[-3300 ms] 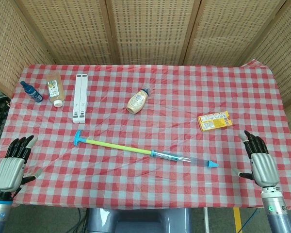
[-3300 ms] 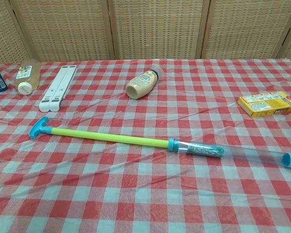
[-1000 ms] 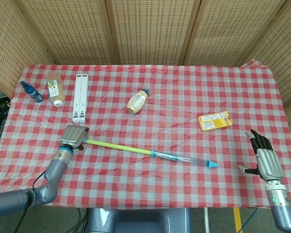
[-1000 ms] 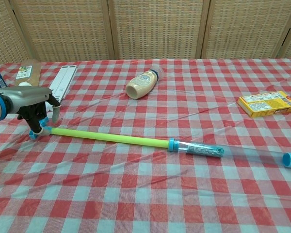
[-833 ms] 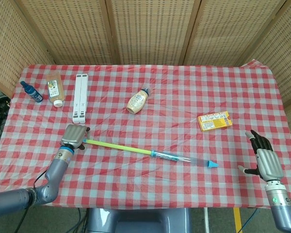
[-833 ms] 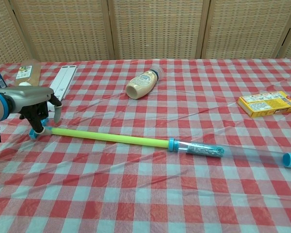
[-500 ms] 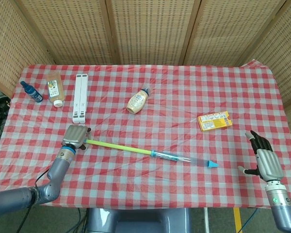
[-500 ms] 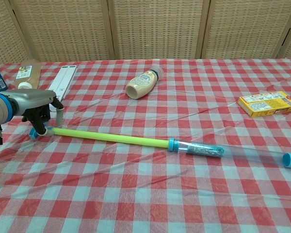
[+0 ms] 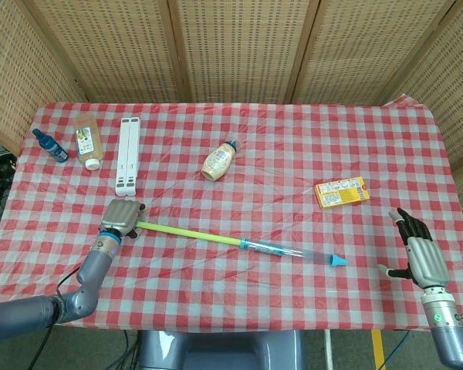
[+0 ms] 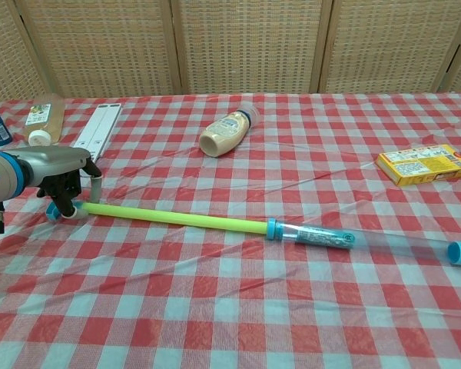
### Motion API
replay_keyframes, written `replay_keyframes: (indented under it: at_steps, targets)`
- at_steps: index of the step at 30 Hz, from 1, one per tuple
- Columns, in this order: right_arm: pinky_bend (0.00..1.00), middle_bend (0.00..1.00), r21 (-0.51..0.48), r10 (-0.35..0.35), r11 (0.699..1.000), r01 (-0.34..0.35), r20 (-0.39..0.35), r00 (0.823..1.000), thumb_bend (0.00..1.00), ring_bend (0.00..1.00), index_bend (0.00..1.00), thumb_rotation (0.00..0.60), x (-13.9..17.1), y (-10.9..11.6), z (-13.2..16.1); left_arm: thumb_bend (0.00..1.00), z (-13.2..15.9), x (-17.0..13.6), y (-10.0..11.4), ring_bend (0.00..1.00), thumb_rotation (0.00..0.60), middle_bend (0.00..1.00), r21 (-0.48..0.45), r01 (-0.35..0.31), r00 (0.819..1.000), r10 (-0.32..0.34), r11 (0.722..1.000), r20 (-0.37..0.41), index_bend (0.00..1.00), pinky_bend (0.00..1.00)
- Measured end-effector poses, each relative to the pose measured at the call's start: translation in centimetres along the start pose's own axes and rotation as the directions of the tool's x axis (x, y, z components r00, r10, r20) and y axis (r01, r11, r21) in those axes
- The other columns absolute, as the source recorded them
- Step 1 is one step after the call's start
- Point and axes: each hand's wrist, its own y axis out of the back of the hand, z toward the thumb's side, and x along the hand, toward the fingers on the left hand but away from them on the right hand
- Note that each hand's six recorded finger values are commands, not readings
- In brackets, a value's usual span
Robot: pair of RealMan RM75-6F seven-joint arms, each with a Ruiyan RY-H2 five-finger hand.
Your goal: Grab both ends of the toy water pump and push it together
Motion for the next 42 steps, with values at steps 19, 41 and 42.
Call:
replay_keyframes:
  at_steps: [19,41,42]
  targets:
    - [0.00,0.00,-0.002,-0.002,1.000,0.002,-0.007,1.000,0.21,0.00,0.00,0.600,0.1,0.1,0.1,0.38,0.1,0.6,-1.0,0.82,0.600,0.90,0.009,0.022,1.000,-0.022,1.000,-0.007,0.60,0.72]
    - [0.03,0.02,-0.014,-0.040,0.999,0.039,-0.045,0.998,0.21,0.00,0.09,0.600,0.4,1.0,1.5,0.52,-1.1,-4.0,5.7,0.82,0.600,0.90,-0.128,-0.136,0.990,0.137,0.982,0.006,0.81,0.72]
    - [0.06,0.04,-0.015,-0.049,0.999,0.048,-0.048,0.998,0.21,0.01,0.11,0.600,0.3,1.1,1.7,0.52,-1.1,-4.1,6.0,0.82,0.600,0.90,-0.133,-0.141,0.990,0.143,0.981,0.005,0.81,0.72]
